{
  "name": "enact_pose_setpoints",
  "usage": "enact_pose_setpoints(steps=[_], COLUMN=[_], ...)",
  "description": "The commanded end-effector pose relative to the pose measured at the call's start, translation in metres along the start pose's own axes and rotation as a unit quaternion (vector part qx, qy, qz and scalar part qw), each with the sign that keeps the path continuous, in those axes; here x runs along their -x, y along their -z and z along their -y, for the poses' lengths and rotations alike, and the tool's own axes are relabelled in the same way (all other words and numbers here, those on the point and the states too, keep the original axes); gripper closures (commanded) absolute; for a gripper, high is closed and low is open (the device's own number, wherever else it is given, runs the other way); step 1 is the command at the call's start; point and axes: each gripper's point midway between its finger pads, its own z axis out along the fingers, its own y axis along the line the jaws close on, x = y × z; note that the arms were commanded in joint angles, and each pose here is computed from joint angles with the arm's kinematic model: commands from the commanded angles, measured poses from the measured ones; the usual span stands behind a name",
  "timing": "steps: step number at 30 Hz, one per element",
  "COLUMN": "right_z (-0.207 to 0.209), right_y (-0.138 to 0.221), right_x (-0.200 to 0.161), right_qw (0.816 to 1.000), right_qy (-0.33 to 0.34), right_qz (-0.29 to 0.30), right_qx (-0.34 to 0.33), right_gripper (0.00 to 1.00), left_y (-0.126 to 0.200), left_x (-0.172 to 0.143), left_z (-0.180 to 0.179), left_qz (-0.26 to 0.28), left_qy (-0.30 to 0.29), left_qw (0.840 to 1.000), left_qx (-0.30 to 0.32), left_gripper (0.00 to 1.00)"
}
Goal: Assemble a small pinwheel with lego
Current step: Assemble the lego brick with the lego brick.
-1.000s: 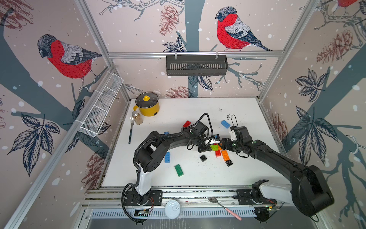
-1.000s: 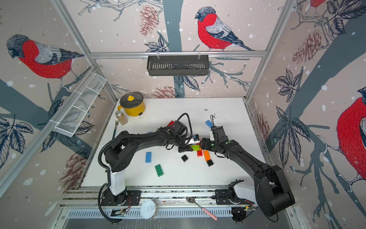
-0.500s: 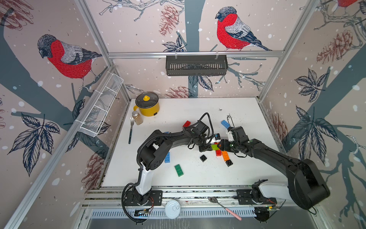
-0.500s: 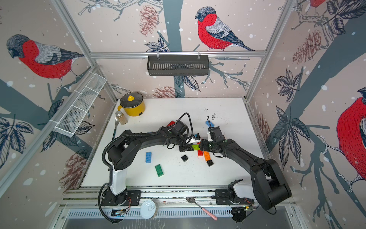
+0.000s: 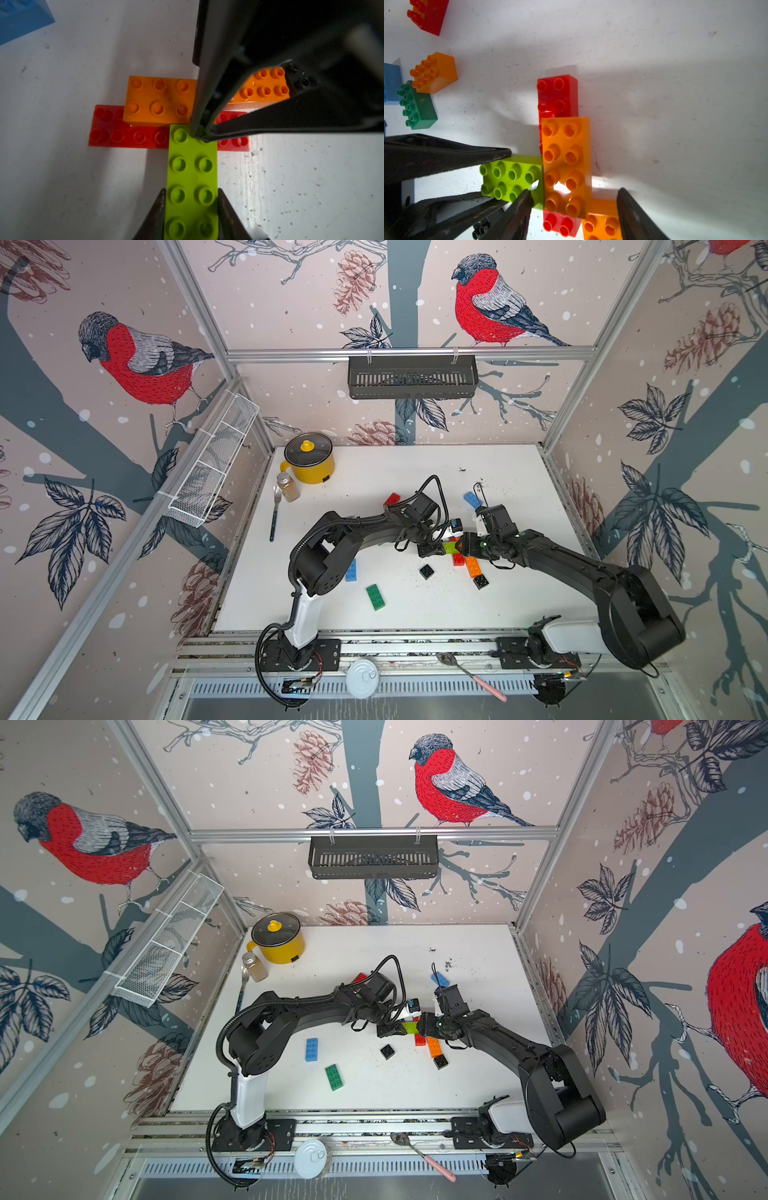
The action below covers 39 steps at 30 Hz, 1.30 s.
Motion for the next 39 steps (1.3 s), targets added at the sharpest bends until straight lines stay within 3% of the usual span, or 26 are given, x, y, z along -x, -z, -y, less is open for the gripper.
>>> enact_pose_setpoints(steps=[1,12,18,26,29,30,31,39], right_z=[0.015,0.029,0.023,-0.005,-0.011,-0.013,-0.015,-0.019], right_y=[-0.002,-0.011,-0.011,-0.012,-0.013,-0.014,-0.014,-0.012], right_x=[-0.004,-0.022,-0.02,-0.004,-0.003,-0.002,-0.001,0.005], right_qw=[0.999,0.996,0.997,1.0,0.999,0.999,0.999,0.999], right_qy=[-0.007,-0.024,-0.022,-0.017,-0.023,-0.024,-0.025,-0.029], right_qz=[-0.004,-0.031,-0.029,-0.026,-0.026,-0.025,-0.024,-0.014], right_qx=[-0.042,-0.077,-0.063,-0.006,0.009,0.013,0.017,0.025], right_gripper=[0.36,0.39,0.4,0.38,0.37,0.36,0.36,0.34], left_y=[0.0,-0.002,0.0,0.013,0.021,0.024,0.027,0.061], left_x=[-0.004,-0.005,-0.006,0.0,0.005,0.008,0.01,0.037], left_z=[0.0,-0.007,-0.012,-0.028,-0.03,-0.031,-0.031,-0.026], left_qz=[-0.013,-0.021,-0.02,-0.006,0.004,0.008,0.013,0.067], left_qy=[0.001,0.009,0.014,0.02,0.013,0.01,0.008,0.027], left_qw=[1.0,1.0,1.0,0.999,0.999,0.999,0.999,0.996], left_qx=[-0.001,0.005,0.01,0.034,0.04,0.042,0.042,0.058], left_gripper=[0.9,0.88,0.85,0.56,0.33,0.09,0.03,0.02])
